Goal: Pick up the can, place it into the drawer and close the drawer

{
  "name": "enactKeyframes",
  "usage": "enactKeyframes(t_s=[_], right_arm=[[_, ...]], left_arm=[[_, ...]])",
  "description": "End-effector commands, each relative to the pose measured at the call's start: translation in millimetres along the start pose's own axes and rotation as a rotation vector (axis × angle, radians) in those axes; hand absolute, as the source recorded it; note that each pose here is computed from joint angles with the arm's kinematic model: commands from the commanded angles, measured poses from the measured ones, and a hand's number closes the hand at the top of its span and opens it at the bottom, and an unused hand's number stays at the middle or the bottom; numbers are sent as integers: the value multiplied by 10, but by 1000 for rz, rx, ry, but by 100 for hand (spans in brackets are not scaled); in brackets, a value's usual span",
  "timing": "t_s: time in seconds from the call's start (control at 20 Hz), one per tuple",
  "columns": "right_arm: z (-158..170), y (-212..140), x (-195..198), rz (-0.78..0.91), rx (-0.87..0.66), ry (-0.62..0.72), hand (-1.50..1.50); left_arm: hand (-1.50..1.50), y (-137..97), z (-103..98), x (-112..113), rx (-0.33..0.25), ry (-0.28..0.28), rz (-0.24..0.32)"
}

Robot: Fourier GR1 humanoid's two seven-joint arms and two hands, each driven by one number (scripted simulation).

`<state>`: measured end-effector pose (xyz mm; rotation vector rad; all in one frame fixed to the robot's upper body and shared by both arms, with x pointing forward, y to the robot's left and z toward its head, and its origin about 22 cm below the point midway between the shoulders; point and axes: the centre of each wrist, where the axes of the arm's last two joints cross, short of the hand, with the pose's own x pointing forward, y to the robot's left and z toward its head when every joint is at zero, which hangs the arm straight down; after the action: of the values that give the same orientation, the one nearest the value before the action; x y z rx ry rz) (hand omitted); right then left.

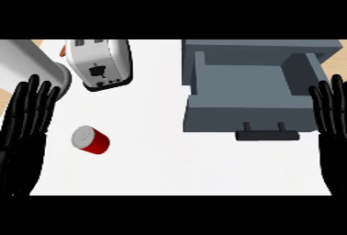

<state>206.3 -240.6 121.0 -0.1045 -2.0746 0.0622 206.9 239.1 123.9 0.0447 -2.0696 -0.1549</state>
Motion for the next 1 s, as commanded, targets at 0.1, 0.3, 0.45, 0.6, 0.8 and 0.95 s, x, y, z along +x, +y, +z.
enactKeyframes(t_s=[0.1, 0.3, 0.45, 0.6, 0.8, 0.95], right_arm=[[-80, 47, 23, 11, 33, -35, -150], [110, -4, -208, -6, -13, 207, -150], [155, -44, -197, 24, -53, 264, -150], [246, -74, -169, 33, -42, 280, -150], [360, -231, -36, 31, -26, 290, -150], [290, -342, -53, 25, -47, 288, -150]], left_arm=[[-150, -124, -83, 9, -419, -93, 272], [-150, -115, 57, -131, -817, 119, 255], [-150, 281, 119, -162, -935, 154, 293], [-150, 773, 100, -164, -982, 166, 319], [-150, 1219, -36, -153, -992, 167, 327], [-150, 1195, -230, -207, -978, 202, 355]])
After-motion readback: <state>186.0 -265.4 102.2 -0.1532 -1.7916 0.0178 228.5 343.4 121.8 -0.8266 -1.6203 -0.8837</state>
